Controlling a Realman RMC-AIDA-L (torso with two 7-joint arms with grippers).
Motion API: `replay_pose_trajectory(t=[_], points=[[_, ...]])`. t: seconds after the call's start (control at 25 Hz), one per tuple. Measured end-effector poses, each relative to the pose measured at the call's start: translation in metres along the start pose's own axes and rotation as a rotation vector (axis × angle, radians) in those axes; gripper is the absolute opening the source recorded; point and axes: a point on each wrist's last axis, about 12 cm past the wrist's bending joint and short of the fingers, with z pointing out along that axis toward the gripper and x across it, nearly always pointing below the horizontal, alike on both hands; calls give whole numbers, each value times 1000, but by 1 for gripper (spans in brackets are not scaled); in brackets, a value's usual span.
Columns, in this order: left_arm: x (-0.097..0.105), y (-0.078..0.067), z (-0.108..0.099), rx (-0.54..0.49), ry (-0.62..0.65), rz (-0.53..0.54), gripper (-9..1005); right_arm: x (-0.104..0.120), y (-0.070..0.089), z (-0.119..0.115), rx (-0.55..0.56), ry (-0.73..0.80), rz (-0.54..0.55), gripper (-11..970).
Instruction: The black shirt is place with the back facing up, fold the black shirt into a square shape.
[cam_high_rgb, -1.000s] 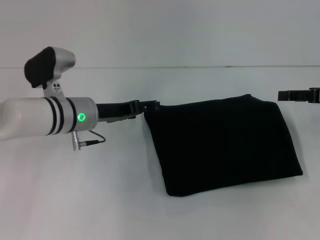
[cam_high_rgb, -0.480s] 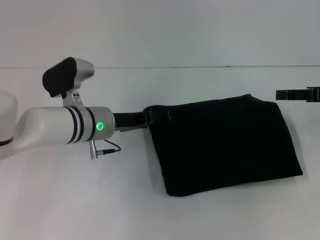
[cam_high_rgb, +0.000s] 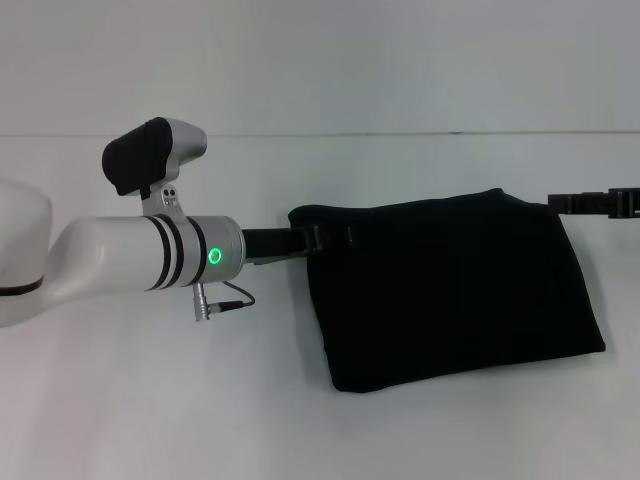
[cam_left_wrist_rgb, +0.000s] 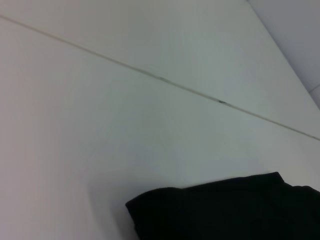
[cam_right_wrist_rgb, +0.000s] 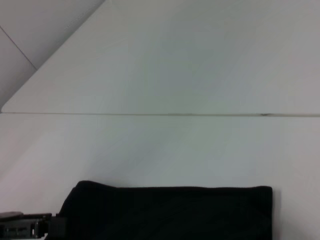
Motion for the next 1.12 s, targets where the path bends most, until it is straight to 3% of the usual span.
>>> replay_pose_trajectory(t=[0.2,0.44,0.64,0.96,1.12], points=[[-1,-1,0,4,-9,54,761,11,-3,0,-10,24,41,758],[-4,-4,1,9,-11,82,555,23,-1,11,-43,57,98,755],[-7,-3,0,6,-11,93,313,25,4,20,-54,54,115,750],[-11,2,-5,-6,-16,102,81,26,11,35,-60,52,148,741],[-13,4,-6,-12,-18,110,45,27,17,44,-57,36,157,737]])
